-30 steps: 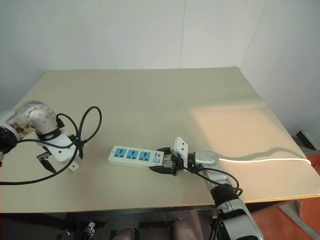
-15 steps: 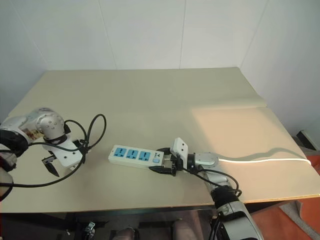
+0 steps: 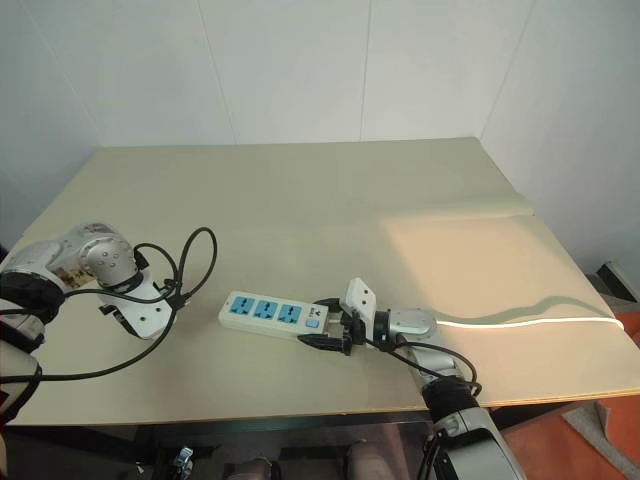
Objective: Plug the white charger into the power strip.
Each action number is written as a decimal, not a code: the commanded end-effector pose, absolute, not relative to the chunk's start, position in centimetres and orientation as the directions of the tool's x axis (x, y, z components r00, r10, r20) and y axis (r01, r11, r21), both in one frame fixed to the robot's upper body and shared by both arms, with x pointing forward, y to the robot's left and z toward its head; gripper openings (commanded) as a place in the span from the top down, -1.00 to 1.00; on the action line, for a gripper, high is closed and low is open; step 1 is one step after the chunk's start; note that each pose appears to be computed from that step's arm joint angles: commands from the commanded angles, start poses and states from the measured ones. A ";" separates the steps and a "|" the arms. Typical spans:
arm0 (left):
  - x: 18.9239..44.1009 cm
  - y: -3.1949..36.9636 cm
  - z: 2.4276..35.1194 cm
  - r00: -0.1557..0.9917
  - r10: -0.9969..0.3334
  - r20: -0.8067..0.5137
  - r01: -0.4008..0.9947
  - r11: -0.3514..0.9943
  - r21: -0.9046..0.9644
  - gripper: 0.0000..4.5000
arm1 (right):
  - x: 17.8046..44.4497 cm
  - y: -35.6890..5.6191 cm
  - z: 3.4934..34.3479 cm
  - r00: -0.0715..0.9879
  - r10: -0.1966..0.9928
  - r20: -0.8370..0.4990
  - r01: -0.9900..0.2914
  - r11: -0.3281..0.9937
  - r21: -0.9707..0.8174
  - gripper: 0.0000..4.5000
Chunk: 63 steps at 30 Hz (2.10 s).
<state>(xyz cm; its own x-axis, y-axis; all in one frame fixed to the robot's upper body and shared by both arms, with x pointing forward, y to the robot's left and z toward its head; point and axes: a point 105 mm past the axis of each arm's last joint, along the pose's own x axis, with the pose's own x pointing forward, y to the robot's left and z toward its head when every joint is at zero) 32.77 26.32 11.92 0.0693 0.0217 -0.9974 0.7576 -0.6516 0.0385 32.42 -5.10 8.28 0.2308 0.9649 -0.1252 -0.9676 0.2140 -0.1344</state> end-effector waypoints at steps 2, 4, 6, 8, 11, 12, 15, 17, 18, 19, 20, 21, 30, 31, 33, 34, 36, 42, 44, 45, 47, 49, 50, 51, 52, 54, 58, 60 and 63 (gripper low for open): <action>31.5 27.2 10.4 -0.009 0.060 -0.998 0.771 -0.635 -0.045 0.53 | 32.2 -4.7 8.6 0.209 0.971 -0.119 -0.972 0.192 -0.138 -0.53; 31.3 27.3 10.4 -0.019 0.052 -0.998 0.773 -0.633 -0.048 0.53 | 32.2 -4.7 8.6 0.210 0.970 -0.122 -0.971 0.193 -0.139 -0.53; 31.2 27.0 10.4 -0.022 0.027 -0.999 0.777 -0.629 -0.034 0.53 | 32.2 -4.7 8.6 0.211 0.970 -0.123 -0.971 0.194 -0.140 -0.53; 31.4 26.1 10.8 -0.010 -0.048 -0.999 0.788 -0.615 0.021 0.53 | 32.2 -4.8 8.5 0.212 0.969 -0.125 -0.971 0.194 -0.140 -0.53; 32.1 23.8 12.2 0.034 -0.221 -0.975 0.811 -0.564 0.156 0.53 | 32.1 -4.9 8.5 0.206 0.970 -0.128 -0.972 0.188 -0.144 -0.53; 32.4 22.8 13.0 0.052 -0.289 -0.956 0.819 -0.535 0.206 0.53 | 32.0 -4.9 8.4 0.200 0.971 -0.133 -0.972 0.180 -0.147 -0.53; 32.9 20.5 15.6 0.090 -0.463 -0.882 0.838 -0.444 0.318 0.53 | 32.1 -5.0 8.4 0.184 0.972 -0.149 -0.974 0.160 -0.161 -0.53; 32.9 19.1 17.4 0.097 -0.581 -0.808 0.846 -0.379 0.374 0.53 | 32.2 -4.9 8.5 0.169 0.973 -0.158 -0.974 0.141 -0.175 -0.53; 32.7 18.7 18.0 0.092 -0.622 -0.778 0.853 -0.353 0.383 0.53 | 32.2 -4.9 8.5 0.161 0.974 -0.162 -0.975 0.131 -0.181 -0.53; 32.4 18.2 18.8 0.080 -0.666 -0.741 0.856 -0.336 0.394 0.53 | 32.2 -4.8 8.5 0.151 0.975 -0.164 -0.975 0.119 -0.187 -0.53; 31.9 17.6 19.7 0.060 -0.721 -0.690 0.860 -0.314 0.402 0.53 | 32.2 -4.8 8.5 0.140 0.976 -0.167 -0.976 0.108 -0.191 -0.53; 31.4 17.1 20.5 0.039 -0.772 -0.634 0.869 -0.287 0.403 0.53 | 32.1 -4.8 8.5 0.128 0.977 -0.170 -0.976 0.093 -0.198 -0.53; 30.5 12.1 24.9 0.067 -0.998 -0.006 0.932 0.060 0.357 0.53 | 31.7 -4.2 8.1 0.042 0.985 -0.165 -0.978 0.007 -0.209 -0.53; 30.3 11.8 24.9 0.076 -0.997 0.021 0.936 0.079 0.343 0.53 | 31.6 -4.1 8.0 0.036 0.986 -0.164 -0.979 0.002 -0.205 -0.53; 30.0 11.2 24.6 0.087 -0.995 0.053 0.941 0.099 0.323 0.53 | 31.5 -4.1 7.8 0.025 0.985 -0.169 -0.980 -0.009 -0.199 -0.53; 29.8 10.9 24.5 0.093 -0.993 0.068 0.944 0.110 0.311 0.53 | 31.4 -4.1 7.6 0.016 0.985 -0.172 -0.982 -0.016 -0.187 -0.53; 29.8 10.4 24.1 0.114 -0.988 0.104 0.948 0.139 0.287 0.53 | 31.3 -4.1 7.3 0.002 0.984 -0.179 -0.986 -0.028 -0.166 -0.53; 29.6 9.8 22.3 0.139 -0.981 0.139 0.963 0.167 0.214 0.53 | 31.0 -4.0 6.9 -0.019 0.982 -0.186 -0.989 -0.046 -0.143 -0.53; 29.5 9.9 21.1 0.137 -0.983 0.124 0.975 0.155 0.156 0.53 | 31.0 -4.0 6.9 -0.021 0.981 -0.191 -0.989 -0.049 -0.140 -0.53; 29.5 9.9 20.8 0.139 -0.983 0.119 0.979 0.155 0.136 0.53 | 31.0 -4.0 6.8 -0.021 0.981 -0.193 -0.989 -0.049 -0.140 -0.53; 29.5 9.9 19.9 0.148 -0.982 0.114 0.982 0.160 0.104 0.53 | 31.0 -4.0 6.8 -0.021 0.980 -0.196 -0.989 -0.049 -0.139 -0.53; 29.4 9.9 18.7 0.147 -0.984 0.099 0.986 0.154 0.058 0.53 | 31.0 -4.1 6.8 -0.016 0.980 -0.199 -0.990 -0.044 -0.138 -0.53; 29.3 9.9 18.1 0.142 -0.987 0.080 0.988 0.146 0.046 0.53 | 31.1 -4.2 6.8 -0.013 0.980 -0.200 -0.990 -0.041 -0.136 -0.53; 29.2 9.9 17.5 0.131 -0.989 0.062 0.990 0.134 0.045 0.53 | 31.1 -4.2 6.8 -0.011 0.979 -0.201 -0.990 -0.039 -0.134 -0.53; 29.0 9.8 17.1 0.122 -0.991 0.050 0.991 0.124 0.048 0.53 | 31.1 -4.2 6.7 -0.010 0.979 -0.202 -0.990 -0.038 -0.134 -0.53; 28.9 9.6 16.4 0.112 -0.993 0.033 0.992 0.113 0.048 0.53 | 31.1 -4.3 6.8 -0.006 0.979 -0.202 -0.990 -0.033 -0.134 -0.53; 28.5 9.7 15.4 0.087 -0.996 0.000 0.995 0.087 0.058 0.53 | 31.2 -4.4 6.8 0.000 0.979 -0.203 -0.991 -0.027 -0.133 -0.53; 28.4 10.1 14.8 0.073 -0.997 -0.027 0.995 0.071 0.065 0.53 | 31.2 -4.4 6.8 0.003 0.979 -0.202 -0.991 -0.024 -0.132 -0.53; 28.7 10.3 14.4 0.077 -0.996 -0.039 0.994 0.073 0.078 0.53 | 31.1 -4.4 6.7 0.005 0.979 -0.202 -0.991 -0.022 -0.130 -0.53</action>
